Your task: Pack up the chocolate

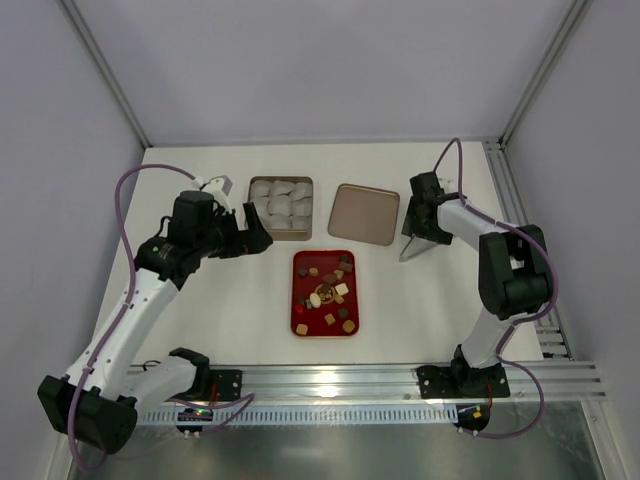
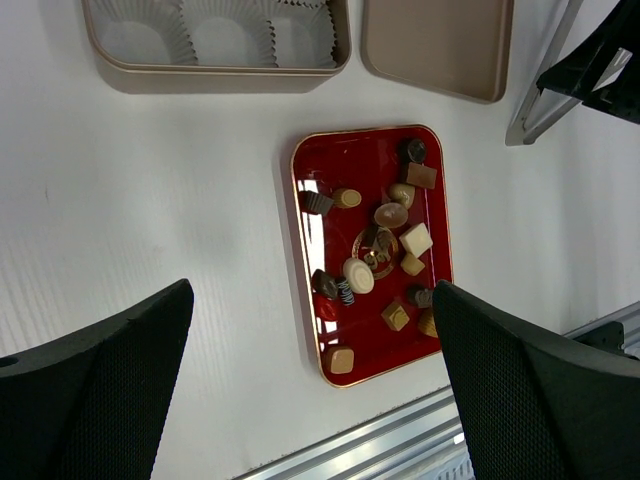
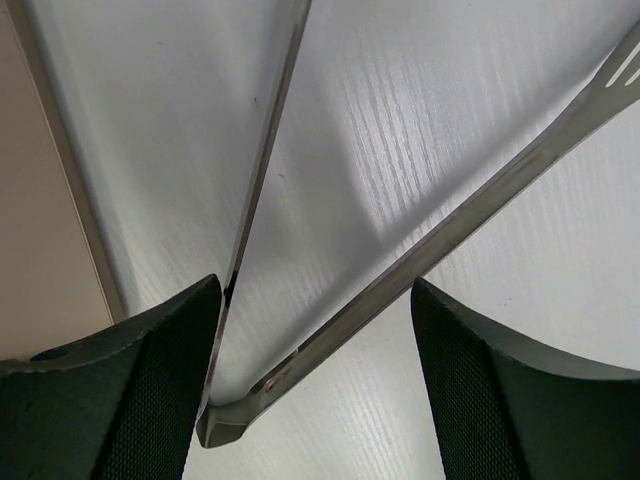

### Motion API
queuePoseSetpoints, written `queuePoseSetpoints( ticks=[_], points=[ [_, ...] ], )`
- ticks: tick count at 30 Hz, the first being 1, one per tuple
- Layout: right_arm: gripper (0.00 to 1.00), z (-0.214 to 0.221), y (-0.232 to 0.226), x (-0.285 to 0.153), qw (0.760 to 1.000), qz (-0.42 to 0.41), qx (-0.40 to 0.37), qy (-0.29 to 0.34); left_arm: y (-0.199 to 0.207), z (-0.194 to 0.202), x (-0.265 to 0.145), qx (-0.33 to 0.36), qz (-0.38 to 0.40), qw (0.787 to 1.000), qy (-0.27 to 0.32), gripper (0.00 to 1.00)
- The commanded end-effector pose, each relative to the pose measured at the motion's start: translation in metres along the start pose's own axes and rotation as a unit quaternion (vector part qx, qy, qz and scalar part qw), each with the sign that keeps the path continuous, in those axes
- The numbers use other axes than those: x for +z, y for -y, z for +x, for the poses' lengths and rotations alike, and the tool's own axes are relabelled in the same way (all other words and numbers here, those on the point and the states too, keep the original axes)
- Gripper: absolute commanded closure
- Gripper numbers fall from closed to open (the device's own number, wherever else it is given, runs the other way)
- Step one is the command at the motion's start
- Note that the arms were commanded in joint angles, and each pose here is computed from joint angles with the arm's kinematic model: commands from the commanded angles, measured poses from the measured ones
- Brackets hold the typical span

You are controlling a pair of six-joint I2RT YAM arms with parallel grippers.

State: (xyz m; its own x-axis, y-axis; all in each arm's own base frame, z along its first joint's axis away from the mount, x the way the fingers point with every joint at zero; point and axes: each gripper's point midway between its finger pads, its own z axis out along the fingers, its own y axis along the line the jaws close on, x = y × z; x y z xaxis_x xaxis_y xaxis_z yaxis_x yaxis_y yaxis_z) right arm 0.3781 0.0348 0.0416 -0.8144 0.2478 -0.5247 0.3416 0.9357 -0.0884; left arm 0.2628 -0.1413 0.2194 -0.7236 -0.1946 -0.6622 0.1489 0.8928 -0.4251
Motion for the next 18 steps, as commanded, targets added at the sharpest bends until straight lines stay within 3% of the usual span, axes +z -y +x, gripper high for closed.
queuePoseSetpoints(
  ticks=[1,14,18],
  points=[
    [0.21,0.003,0.001,-0.002,0.999,0.005,0.034,-0.010,0.009,-0.007,-0.003,0.006,0.021,1.000,0.018,0.00],
    [0.16,0.016,0.001,0.010,0.989,0.030,0.145,-0.026,0.008,-0.004,0.000,0.008,0.021,1.000,0.012,0.00],
    [0.31,0.013,0.000,0.016,0.990,0.032,0.135,-0.029,0.007,-0.005,-0.001,0.009,0.019,1.000,0.015,0.00]
  ],
)
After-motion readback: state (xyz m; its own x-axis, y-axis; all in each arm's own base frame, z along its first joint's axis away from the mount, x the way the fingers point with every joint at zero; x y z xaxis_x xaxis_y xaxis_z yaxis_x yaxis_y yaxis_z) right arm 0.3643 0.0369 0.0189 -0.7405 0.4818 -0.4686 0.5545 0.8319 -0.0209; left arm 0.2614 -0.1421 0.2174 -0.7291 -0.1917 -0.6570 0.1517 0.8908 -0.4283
